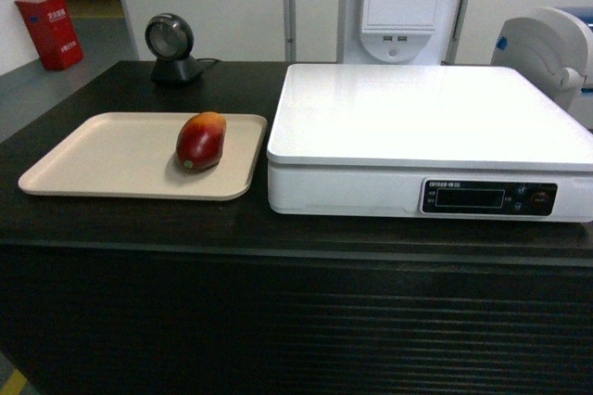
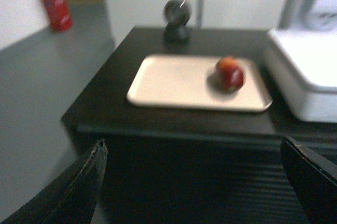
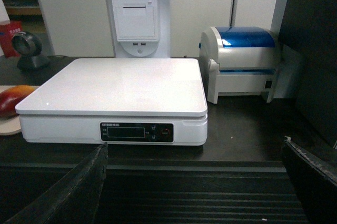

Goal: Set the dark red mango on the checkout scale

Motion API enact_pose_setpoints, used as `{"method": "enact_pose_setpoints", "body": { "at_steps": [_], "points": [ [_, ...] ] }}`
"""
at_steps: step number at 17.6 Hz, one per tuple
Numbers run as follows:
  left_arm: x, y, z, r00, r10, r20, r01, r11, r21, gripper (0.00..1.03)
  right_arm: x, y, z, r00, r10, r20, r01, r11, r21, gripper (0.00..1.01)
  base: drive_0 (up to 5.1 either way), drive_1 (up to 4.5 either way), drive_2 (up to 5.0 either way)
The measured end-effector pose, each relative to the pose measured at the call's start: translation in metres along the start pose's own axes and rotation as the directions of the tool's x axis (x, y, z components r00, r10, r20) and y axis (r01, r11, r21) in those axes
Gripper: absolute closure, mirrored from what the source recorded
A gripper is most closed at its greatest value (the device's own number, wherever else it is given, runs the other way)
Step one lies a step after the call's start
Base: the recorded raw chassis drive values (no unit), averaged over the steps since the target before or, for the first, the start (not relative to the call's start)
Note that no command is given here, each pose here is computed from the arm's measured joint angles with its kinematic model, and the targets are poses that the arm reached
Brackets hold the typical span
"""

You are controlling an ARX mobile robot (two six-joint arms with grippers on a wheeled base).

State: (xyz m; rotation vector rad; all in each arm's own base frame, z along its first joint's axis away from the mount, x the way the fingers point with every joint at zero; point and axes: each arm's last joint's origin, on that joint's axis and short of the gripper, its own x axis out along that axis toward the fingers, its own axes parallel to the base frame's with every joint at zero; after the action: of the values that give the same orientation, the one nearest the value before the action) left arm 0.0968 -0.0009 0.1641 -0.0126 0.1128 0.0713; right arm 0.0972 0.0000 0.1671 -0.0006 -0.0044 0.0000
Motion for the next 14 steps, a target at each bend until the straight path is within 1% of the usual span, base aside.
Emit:
{"method": "enact_pose_setpoints", "body": {
  "at_steps": [1, 2, 3, 4, 5, 6, 7, 9, 11, 12, 13, 14],
  "points": [
    [0.003, -0.008, 0.005, 0.982, 0.098, -0.163, -0.094, 0.9949, 0.036, 0.05, 0.000, 0.000, 0.000, 1.000, 0.000, 0.000, 0.000, 1.0000, 0.000, 0.03, 0.0, 0.00, 0.0],
    [0.010, -0.015, 0.016, 0.976, 0.157, -0.152, -0.149, 0.9870, 0.059, 0.05, 0.000, 0.000, 0.000, 1.000, 0.000, 0.001, 0.000, 1.0000, 0.000, 0.03, 0.0, 0.00, 0.0],
    [0.017, -0.013, 0.024, 0.970, 0.208, -0.124, -0.204, 0.9779, 0.046, 0.05, 0.000, 0.000, 0.000, 1.000, -0.002, 0.000, 0.002, 1.0000, 0.000, 0.03, 0.0, 0.00, 0.0],
    [0.027, -0.011, 0.032, 0.972, 0.215, -0.091, -0.213, 0.9767, 0.025, 0.05, 0.000, 0.000, 0.000, 1.000, 0.000, -0.001, 0.000, 1.0000, 0.000, 0.03, 0.0, 0.00, 0.0],
    [0.043, -0.009, 0.038, 0.981, 0.177, -0.074, -0.176, 0.9843, 0.020, 0.05, 0.000, 0.000, 0.000, 1.000, 0.000, 0.000, 0.000, 1.0000, 0.000, 0.03, 0.0, 0.00, 0.0],
    [0.059, -0.008, 0.042, 0.988, 0.140, -0.068, -0.138, 0.9900, 0.028, 0.05, 0.000, 0.000, 0.000, 1.000, 0.000, 0.000, 0.000, 1.0000, 0.000, 0.03, 0.0, 0.00, 0.0],
    [0.086, -0.005, 0.050, 0.995, 0.085, -0.053, -0.084, 0.9960, 0.032, 0.05, 0.000, 0.000, 0.000, 1.000, 0.000, 0.000, 0.000, 1.0000, 0.000, 0.03, 0.0, 0.00, 0.0],
    [0.121, -0.004, 0.062, 1.000, 0.011, -0.026, -0.010, 0.9994, 0.032, 0.05, 0.000, 0.000, 0.000, 1.000, 0.000, 0.000, 0.000, 1.0000, 0.000, 0.03, 0.0, 0.00, 0.0],
    [0.155, -0.006, 0.072, 0.998, -0.063, -0.021, 0.064, 0.9971, 0.041, 0.05, 0.000, 0.000, 0.000, 1.000, 0.000, 0.000, 0.000, 1.0000, 0.000, 0.03, 0.0, 0.00, 0.0],
    [0.178, -0.008, 0.074, 0.993, -0.108, -0.048, 0.110, 0.9929, 0.044, 0.05, 0.000, 0.000, 0.000, 1.000, 0.000, 0.000, 0.000, 1.0000, 0.000, 0.03, 0.0, 0.00, 0.0],
    [0.205, -0.011, 0.071, 0.983, -0.150, -0.108, 0.155, 0.9873, 0.036, 0.05, 0.000, 0.000, 0.000, 1.000, 0.000, 0.000, 0.000, 1.0000, 0.000, 0.03, 0.0, 0.00, 0.0],
    [0.227, -0.015, 0.066, 0.967, -0.191, -0.167, 0.197, 0.9802, 0.021, 0.05, 0.000, 0.000, 0.000, 1.000, 0.000, 0.000, 0.000, 1.0000, 0.000, 0.03, 0.0, 0.00, 0.0]
  ]
}}
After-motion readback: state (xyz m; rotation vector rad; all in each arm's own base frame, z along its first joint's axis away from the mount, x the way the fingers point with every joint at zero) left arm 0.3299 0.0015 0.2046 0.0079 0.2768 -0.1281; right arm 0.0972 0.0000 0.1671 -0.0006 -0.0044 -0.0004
